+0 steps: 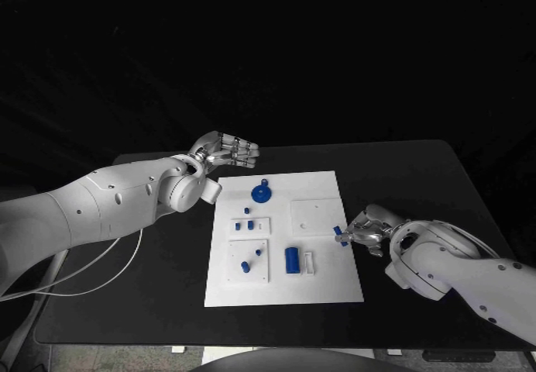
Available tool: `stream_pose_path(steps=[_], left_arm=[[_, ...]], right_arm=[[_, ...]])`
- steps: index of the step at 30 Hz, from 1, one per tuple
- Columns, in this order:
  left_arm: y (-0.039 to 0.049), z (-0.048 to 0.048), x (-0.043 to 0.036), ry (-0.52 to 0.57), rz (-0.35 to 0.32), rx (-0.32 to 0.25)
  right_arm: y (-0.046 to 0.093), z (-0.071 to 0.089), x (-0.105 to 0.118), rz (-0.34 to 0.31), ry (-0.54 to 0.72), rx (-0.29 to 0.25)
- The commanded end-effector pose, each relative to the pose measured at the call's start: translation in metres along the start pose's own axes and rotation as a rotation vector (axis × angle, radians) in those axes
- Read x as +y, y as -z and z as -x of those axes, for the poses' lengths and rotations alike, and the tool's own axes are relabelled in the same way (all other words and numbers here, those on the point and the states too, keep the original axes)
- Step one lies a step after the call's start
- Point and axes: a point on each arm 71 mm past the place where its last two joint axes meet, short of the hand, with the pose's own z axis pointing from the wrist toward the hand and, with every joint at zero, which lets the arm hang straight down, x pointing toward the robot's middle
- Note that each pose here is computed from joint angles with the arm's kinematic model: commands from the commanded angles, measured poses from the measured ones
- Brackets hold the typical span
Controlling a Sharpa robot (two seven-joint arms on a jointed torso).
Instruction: Assemble the parts on the task board
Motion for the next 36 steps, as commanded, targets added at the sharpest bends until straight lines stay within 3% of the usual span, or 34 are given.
stream_pose_path(steps=[1,12,19,36], left_arm=[[-0.0009,-0.0034,-0.0017,0.005,-0.009,0.020],[-0.0012,-0.0050,-0.0021,0.006,-0.010,0.023],[-0.0015,-0.0059,-0.0022,0.007,-0.010,0.026],[-0.0018,-0.0064,-0.0022,0.007,-0.009,0.028]], right_arm=[[-0.001,-0.007,0.004,-0.015,-0.012,0.051],[-0.005,-0.037,0.008,-0.057,0.006,0.180],[-0.008,-0.053,0.011,-0.064,0.013,0.232],[-0.015,-0.065,0.021,-0.045,0.014,0.227]])
